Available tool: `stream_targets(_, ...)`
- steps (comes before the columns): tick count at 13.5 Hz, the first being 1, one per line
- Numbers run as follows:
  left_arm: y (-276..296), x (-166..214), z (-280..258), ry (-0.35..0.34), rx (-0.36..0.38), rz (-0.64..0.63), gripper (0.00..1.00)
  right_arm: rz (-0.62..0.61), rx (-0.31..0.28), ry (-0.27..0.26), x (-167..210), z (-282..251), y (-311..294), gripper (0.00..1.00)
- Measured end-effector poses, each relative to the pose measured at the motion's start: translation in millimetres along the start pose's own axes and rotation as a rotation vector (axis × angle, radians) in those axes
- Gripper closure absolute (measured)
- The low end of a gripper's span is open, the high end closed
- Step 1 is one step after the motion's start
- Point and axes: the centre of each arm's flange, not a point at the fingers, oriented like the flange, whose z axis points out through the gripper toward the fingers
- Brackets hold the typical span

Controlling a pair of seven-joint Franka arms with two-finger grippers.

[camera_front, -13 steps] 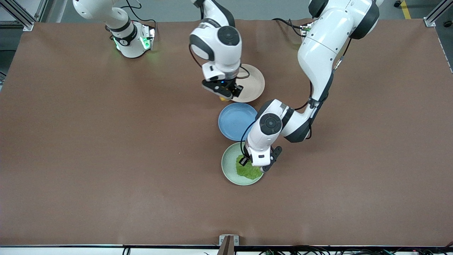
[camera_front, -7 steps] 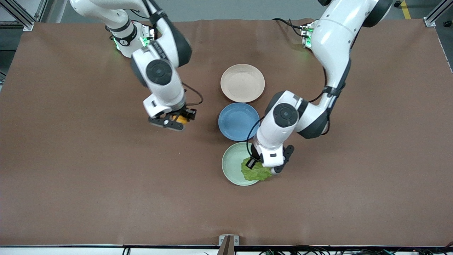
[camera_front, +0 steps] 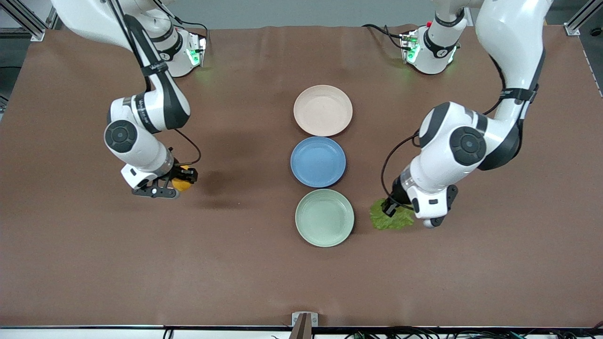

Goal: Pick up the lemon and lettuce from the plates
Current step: 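Lift the lettuce with the left gripper while the right gripper carries the lemon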

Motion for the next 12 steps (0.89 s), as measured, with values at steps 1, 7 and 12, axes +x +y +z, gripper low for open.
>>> stream_targets(1, -19.2, 7.0, 7.1, -0.001, 0.026, 0.018, 0.94, -0.011, 0.004, 0.017, -4.6, 10.6, 12.0, 0.36)
stream_targets(7, -125.7, 26.9, 61.5, 0.049, 0.041, 0.071, 0.94, -0.065, 0.002, 0.023, -11.4, 48.9, 56.1, 0.36)
stream_targets(12, -175.4, 43.5, 91.8, 0.071, 0.011, 0.085, 0.94, -0.085, 0.001, 0.018, -11.2, 70.9, 67.5, 0.36)
